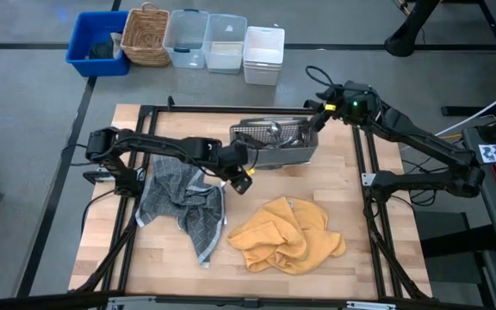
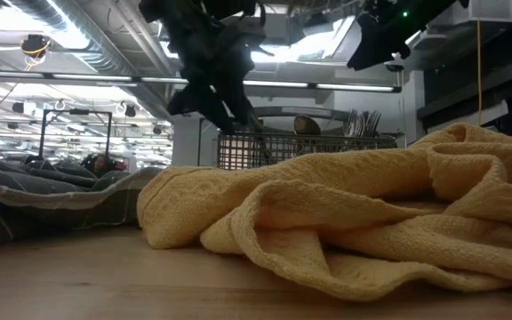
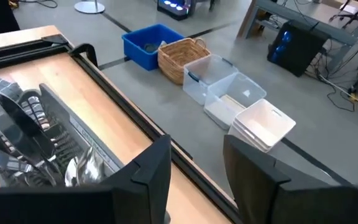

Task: Sort silverware
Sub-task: Put the silver knife into the gray utensil holder

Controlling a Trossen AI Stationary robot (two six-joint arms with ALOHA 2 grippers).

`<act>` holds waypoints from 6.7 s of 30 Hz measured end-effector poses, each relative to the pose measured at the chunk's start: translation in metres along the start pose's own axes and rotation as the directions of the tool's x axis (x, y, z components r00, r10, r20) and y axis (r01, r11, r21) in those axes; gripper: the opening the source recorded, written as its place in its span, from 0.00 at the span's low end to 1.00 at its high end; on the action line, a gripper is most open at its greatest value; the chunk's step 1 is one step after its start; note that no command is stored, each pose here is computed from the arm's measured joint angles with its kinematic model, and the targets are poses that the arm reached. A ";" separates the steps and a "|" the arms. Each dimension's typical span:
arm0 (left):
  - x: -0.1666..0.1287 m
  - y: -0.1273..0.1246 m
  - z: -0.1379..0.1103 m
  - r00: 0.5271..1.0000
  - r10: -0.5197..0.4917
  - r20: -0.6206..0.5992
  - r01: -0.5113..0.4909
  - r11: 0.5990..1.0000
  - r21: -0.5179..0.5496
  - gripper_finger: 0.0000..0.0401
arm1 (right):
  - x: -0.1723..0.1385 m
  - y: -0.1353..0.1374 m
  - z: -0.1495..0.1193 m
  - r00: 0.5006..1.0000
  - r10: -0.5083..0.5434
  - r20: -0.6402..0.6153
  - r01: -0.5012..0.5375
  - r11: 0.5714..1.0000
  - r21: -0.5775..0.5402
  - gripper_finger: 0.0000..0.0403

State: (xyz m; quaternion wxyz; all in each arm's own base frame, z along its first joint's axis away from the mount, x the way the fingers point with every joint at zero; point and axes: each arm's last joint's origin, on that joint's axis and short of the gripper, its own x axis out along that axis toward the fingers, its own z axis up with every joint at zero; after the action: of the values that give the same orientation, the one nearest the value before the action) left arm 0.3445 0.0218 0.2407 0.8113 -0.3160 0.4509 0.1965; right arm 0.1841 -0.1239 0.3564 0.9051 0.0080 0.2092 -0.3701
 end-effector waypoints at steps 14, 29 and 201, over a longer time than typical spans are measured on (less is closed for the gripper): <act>0.004 -0.008 -0.035 0.981 0.108 -0.163 -0.130 0.983 -0.128 0.32 | -0.002 0.005 -0.001 0.981 0.190 -0.023 -0.187 0.977 0.102 0.37; 0.058 -0.012 -0.056 0.944 0.236 -0.228 -0.263 0.960 -0.094 0.32 | -0.002 0.007 -0.003 0.969 0.245 -0.042 -0.237 0.962 0.138 0.37; 0.019 0.035 0.096 0.738 -0.017 0.674 -0.341 0.853 0.394 0.06 | -0.003 0.006 -0.010 0.972 0.203 -0.116 -0.192 0.977 0.095 0.37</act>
State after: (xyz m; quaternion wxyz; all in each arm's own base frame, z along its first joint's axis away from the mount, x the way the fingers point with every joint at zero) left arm 0.3910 0.1137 0.2507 0.9483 0.0334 0.1988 0.2452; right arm 0.1825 -0.1161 0.3472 0.9214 0.0897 0.2480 -0.2854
